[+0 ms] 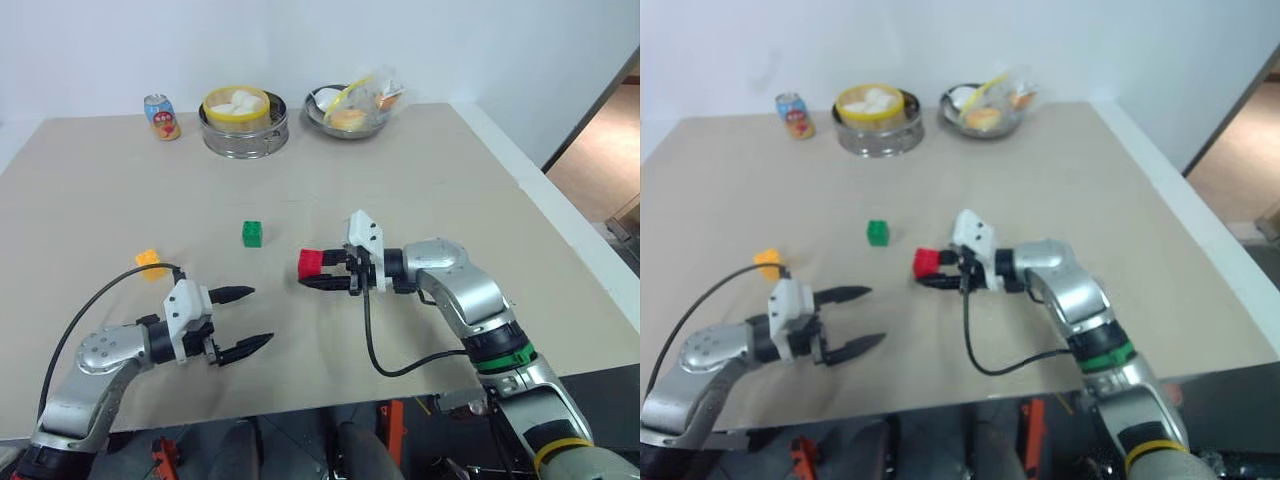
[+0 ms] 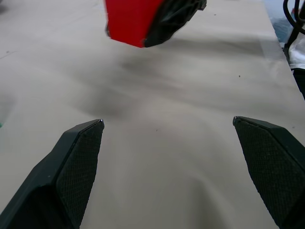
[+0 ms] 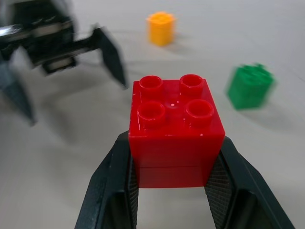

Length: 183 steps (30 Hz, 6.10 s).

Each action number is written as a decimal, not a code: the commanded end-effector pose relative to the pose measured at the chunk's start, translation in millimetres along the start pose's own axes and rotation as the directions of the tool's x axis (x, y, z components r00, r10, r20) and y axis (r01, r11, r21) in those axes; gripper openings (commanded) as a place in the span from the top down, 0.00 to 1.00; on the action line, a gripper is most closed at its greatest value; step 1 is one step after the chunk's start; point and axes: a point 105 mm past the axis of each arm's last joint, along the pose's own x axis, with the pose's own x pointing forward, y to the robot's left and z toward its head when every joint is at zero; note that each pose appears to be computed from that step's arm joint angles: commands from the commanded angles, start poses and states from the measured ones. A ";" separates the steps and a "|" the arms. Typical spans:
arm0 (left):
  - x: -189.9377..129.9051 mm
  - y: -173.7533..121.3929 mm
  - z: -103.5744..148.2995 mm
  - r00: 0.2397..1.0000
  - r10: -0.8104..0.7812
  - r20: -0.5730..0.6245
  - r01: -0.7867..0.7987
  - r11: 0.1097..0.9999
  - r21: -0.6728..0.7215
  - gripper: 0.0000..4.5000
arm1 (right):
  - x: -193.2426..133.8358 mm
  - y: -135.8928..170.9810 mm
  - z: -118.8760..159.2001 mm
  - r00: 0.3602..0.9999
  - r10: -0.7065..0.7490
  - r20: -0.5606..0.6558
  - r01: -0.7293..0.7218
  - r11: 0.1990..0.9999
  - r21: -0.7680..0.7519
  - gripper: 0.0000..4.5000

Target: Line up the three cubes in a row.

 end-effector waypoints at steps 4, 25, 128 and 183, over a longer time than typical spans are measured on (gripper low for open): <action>-7.8 -2.9 11.1 1.000 0.013 0.019 -0.014 0.999 0.044 0.00 | 4.3 2.4 -6.8 0.987 0.155 -0.046 -0.158 0.985 -0.068 0.72; -10.7 -5.8 12.6 0.999 0.037 0.004 -0.037 0.997 0.068 0.00 | 18.0 -8.4 -18.2 0.991 0.126 -0.041 -0.128 0.991 -0.035 0.72; 88.4 113.2 3.7 0.616 0.788 -0.028 -0.783 0.607 -0.140 0.06 | -29.4 -21.4 46.7 0.973 -0.220 0.071 0.224 0.973 -0.052 0.00; 1.9 44.4 7.1 0.980 -0.194 -0.040 0.198 0.974 0.114 0.71 | -38.9 9.1 39.9 0.999 -0.013 0.048 0.016 0.998 -0.053 0.00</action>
